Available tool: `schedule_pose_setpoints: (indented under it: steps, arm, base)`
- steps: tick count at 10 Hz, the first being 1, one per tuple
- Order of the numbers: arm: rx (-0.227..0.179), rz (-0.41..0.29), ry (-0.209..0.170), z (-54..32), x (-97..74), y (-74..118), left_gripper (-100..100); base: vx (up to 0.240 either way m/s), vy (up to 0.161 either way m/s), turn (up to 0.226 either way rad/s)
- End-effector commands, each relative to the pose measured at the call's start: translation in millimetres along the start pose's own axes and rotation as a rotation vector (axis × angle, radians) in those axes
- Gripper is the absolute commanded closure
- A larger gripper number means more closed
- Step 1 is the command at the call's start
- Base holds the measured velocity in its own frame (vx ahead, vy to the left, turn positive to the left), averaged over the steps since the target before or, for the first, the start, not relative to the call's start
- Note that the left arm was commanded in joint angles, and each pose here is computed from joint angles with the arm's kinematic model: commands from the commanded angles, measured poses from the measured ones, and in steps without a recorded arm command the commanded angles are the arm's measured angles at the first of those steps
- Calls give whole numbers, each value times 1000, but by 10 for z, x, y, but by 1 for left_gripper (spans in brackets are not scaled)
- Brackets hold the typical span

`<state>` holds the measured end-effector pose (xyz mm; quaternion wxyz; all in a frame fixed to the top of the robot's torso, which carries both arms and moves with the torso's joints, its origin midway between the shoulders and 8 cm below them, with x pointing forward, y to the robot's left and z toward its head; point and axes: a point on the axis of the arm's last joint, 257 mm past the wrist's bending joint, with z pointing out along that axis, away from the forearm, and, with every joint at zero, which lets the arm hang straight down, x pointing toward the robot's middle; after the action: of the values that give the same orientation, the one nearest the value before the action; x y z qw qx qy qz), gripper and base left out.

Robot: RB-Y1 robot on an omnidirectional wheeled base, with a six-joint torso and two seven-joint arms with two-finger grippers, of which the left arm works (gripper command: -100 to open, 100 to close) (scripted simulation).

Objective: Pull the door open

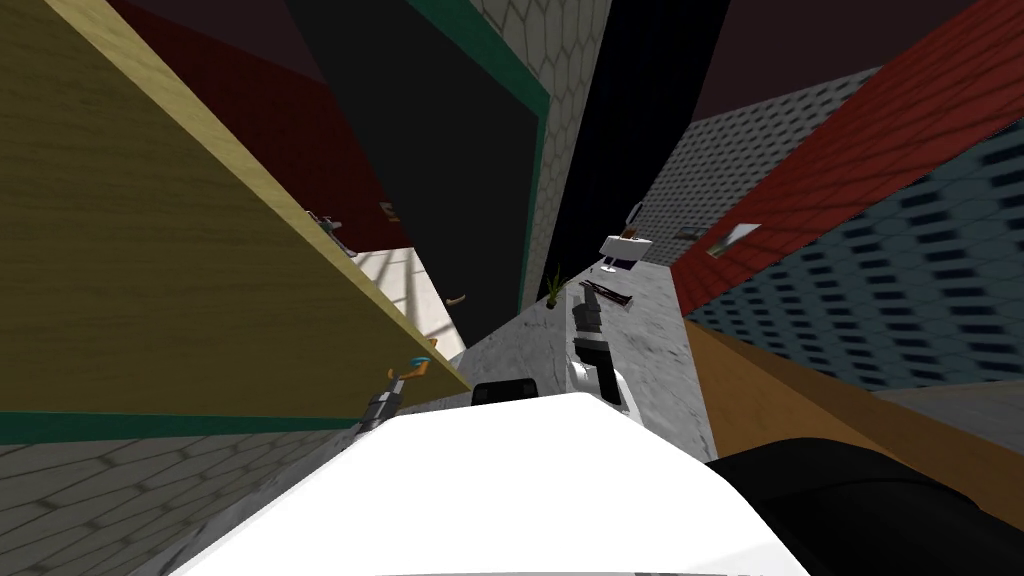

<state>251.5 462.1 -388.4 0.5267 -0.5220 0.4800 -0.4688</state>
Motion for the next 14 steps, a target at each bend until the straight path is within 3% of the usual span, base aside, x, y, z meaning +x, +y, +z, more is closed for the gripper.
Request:
schedule_pose_setpoints:
  steps: [1,5,6,7,14]
  arm:
    - [4,-11,28,-6,116,25,100]
    - [6,-16,53,-61,154,28,100]
    - [7,-7,38,-32,62,2,100]
    - [4,-8,46,-56,69,17,100]
    - [6,-15,88,-99,136,28,100]
  base:
    - [-197,50,-156]
    - [-189,47,-126]
    - [-98,13,-9]
    - [-153,41,-164]
    - [-249,40,-169]
